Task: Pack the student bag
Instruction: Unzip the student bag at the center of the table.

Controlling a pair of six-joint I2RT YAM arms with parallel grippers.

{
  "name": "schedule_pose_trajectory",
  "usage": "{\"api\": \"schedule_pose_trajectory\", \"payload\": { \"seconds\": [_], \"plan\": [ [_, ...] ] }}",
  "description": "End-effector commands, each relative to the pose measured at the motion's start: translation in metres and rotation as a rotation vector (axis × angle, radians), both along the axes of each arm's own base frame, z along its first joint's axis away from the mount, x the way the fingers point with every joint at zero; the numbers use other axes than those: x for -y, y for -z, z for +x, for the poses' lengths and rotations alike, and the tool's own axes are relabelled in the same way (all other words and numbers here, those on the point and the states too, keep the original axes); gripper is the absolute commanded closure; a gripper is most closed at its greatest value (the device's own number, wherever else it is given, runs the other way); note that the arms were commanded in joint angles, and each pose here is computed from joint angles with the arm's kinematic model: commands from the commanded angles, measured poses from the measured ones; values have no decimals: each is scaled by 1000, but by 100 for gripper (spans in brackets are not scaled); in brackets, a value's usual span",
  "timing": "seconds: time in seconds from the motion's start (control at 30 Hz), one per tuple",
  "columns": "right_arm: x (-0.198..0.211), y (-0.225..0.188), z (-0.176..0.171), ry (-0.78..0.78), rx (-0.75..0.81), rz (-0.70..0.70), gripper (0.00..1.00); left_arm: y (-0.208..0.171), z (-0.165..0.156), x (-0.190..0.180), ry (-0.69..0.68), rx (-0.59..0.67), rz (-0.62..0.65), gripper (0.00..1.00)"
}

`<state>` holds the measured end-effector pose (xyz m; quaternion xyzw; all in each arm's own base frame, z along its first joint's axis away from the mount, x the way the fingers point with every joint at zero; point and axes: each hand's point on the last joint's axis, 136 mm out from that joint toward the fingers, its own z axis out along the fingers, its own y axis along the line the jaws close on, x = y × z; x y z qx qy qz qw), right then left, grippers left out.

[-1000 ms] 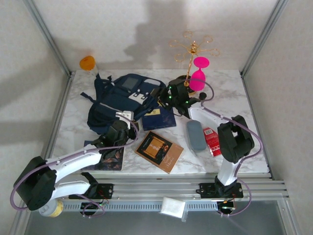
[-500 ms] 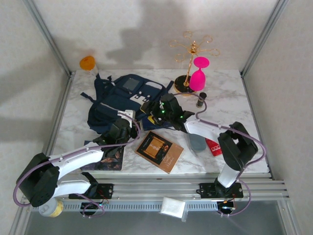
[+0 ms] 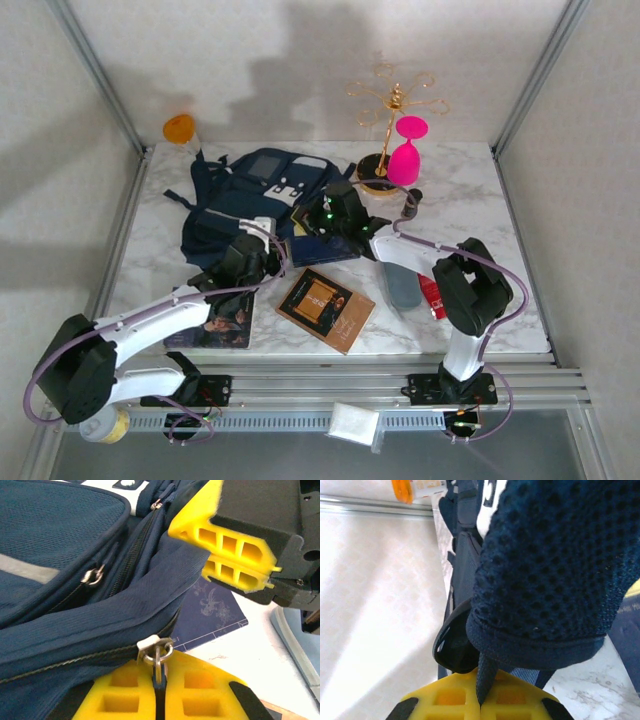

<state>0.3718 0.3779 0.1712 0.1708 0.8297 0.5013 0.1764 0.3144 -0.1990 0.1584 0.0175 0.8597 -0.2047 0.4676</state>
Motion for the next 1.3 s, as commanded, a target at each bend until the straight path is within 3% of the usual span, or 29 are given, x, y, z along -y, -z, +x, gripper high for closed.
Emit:
{"api": "schedule_pose_trajectory", "payload": {
  "seconds": [0.0,0.23,0.37,0.43,0.57,0.77,0.93,1.13,1.27],
  "plan": [
    [46,-35,66,169,171,-6,100,-28,-9,-13,-17,2,-33,100],
    [84,-48,105,211,194,-60,100,-2,-25,-35,-40,-131,-11,100],
    [75,-50,103,177,198,-78,100,-4,-23,-14,57,-110,-76,100],
    [70,-46,95,153,187,-102,80,-10,-18,0,104,-98,-113,100],
    [73,-40,68,121,160,-176,53,-17,-2,9,88,-91,-139,100],
    [88,-9,17,60,42,-255,24,-24,11,18,71,-70,-205,100],
    [48,-4,-26,-45,-26,-161,10,-20,8,19,80,-73,-223,100],
    [12,7,-26,-21,-80,-86,7,-22,9,27,111,-89,-227,100],
    [-1,22,-11,-6,-96,-85,22,-19,9,27,112,-107,-215,100]
  ]
}}
